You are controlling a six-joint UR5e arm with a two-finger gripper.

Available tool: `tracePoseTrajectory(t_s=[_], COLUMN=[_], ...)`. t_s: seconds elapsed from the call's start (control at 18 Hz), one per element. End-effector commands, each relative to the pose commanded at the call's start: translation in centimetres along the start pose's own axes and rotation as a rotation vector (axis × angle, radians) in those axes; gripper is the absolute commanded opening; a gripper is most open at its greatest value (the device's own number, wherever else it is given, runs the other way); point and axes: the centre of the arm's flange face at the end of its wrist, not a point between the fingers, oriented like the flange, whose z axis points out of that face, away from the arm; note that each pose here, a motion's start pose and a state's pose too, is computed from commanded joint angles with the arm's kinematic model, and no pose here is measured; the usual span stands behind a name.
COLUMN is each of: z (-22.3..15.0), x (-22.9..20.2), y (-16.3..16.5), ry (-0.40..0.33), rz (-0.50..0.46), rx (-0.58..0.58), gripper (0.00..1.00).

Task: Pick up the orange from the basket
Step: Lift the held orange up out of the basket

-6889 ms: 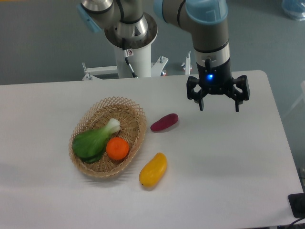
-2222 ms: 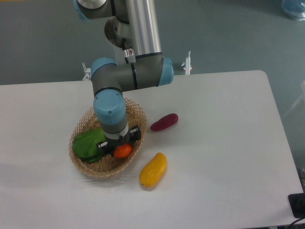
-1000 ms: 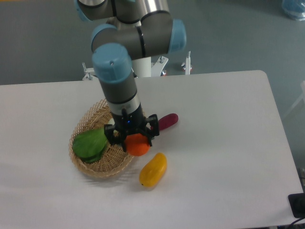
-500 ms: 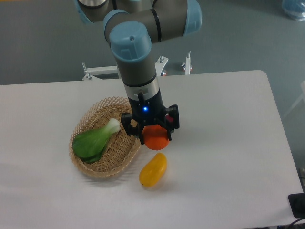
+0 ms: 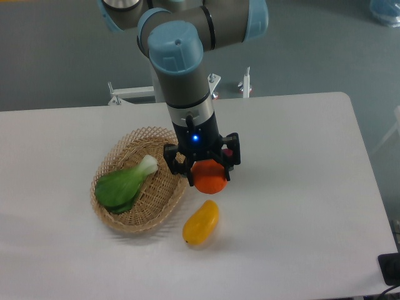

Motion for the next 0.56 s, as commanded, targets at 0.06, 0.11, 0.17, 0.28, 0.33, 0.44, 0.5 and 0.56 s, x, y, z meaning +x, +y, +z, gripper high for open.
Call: tracePoseTrajectory(t_s=[0.06, 0.11, 0.17, 0.28, 0.33, 0.44, 0.5, 0.56], z=[0.05, 0.11, 0.10, 0.11, 0.11, -0.08, -0.08, -0.08], x=[0.11, 0.13, 0.21, 0.13, 0.13, 0.07, 0.06, 0.07], y=[0.04, 0.08, 0.08, 0.08, 0.08, -0.05, -0.05, -0.06], ry=[0.001, 0.001, 0.000, 0.001, 0.001, 0.000, -0.001, 0.000], rz=[0.000, 0.002, 0.002, 0.000, 0.000, 0.000, 0.000, 0.000], rx=[-0.001, -0.003, -0.003, -0.003, -0.003, 0.002, 0.001, 0.002], gripper=[0.76, 0.76, 0.76, 0.76, 0.76, 0.76, 0.76, 0.76])
